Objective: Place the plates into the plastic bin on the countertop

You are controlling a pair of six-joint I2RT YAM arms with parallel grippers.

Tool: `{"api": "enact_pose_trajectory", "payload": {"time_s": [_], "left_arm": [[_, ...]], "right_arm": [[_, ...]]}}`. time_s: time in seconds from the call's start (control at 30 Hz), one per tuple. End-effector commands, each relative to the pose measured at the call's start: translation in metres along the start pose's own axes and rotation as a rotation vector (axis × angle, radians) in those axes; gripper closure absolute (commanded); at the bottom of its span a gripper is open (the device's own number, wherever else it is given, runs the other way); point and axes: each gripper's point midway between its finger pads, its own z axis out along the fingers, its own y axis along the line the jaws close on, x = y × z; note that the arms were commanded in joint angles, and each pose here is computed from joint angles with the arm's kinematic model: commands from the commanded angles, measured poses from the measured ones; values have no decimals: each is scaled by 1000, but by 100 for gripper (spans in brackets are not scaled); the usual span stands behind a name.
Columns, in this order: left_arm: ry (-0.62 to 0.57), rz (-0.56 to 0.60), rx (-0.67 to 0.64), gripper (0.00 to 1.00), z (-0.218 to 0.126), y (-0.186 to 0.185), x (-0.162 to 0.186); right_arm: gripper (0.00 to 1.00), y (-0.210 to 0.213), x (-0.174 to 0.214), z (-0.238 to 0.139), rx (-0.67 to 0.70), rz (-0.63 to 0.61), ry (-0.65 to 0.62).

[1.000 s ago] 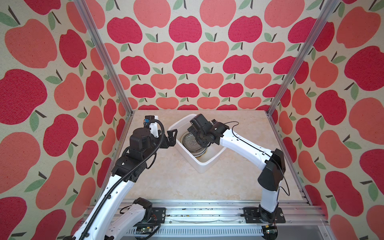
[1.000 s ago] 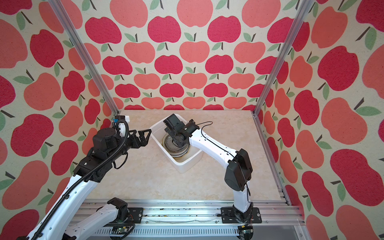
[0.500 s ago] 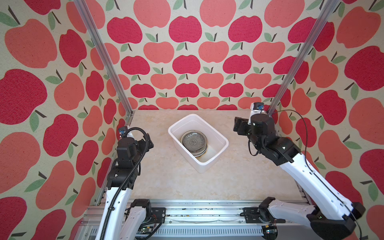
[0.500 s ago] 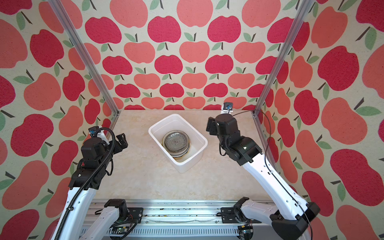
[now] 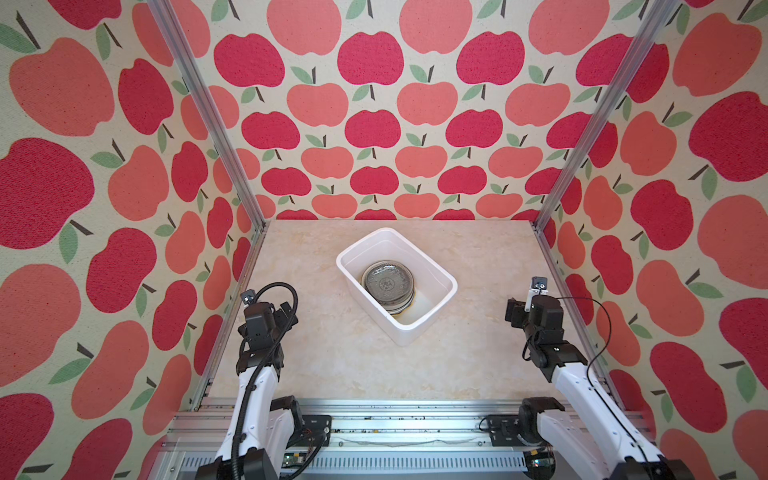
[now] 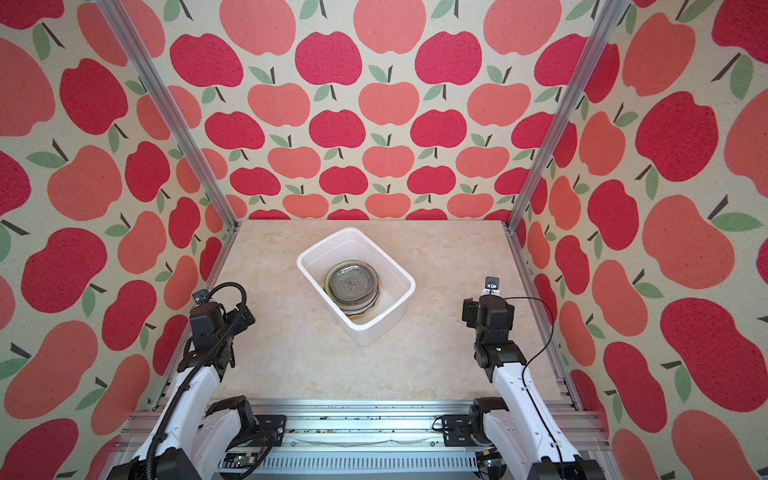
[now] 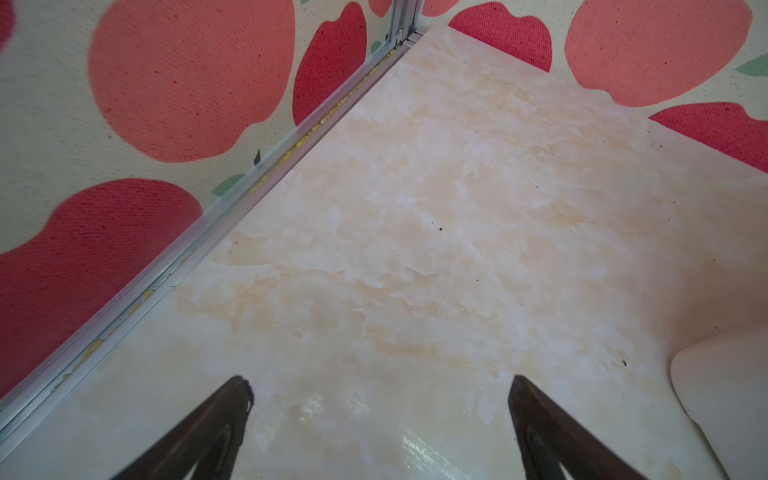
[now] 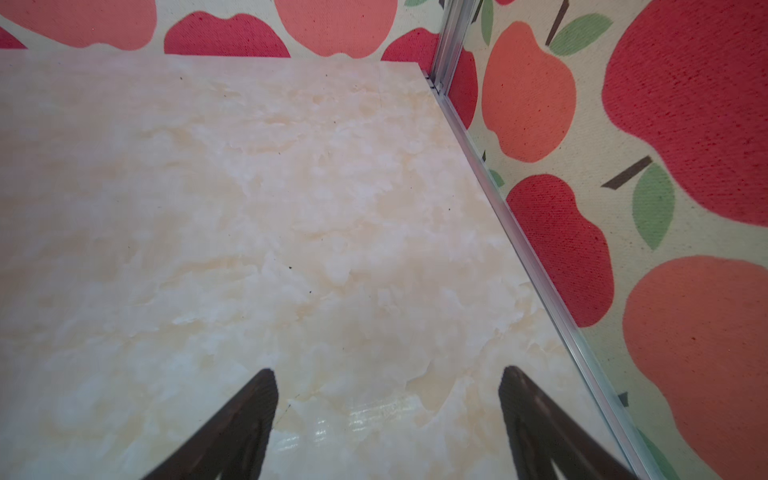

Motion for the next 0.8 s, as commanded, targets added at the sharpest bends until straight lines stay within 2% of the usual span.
{"api": "enact_pose_trajectory", "payload": {"time_s": [0.0,0.17,0.27,0.47,0.53,0.57,0.63,0.67,0.7,0.77], "left_arm": [[-141,41,79,1,11,-16,-32],[-171,82,143,1,34,-30,-43],[-188,66,183,1,50,-36,-45],[-199,59,254,1,79,-52,-37],[-144,123,266,1,82,-66,-32],[-139,179,284,1,83,-77,-27],[-161,292,349,1,86,-100,-7],[-205,269,326,1,86,-96,-11],[-196,247,280,1,88,-88,-13],[-210,271,253,1,89,-89,-13]], "right_arm": [[10,15,-40,19,-52,-11,-184],[9,33,-39,53,-95,-33,-220],[8,43,-37,68,-125,-76,-214],[6,51,-23,79,-163,-93,-252],[6,50,-14,83,-154,-79,-251],[2,50,-17,83,-153,-83,-281],[1,51,-13,86,-156,-84,-238],[1,50,-14,87,-152,-78,-232],[1,48,-15,89,-151,-68,-237],[1,43,-13,92,-140,-44,-218]]}}
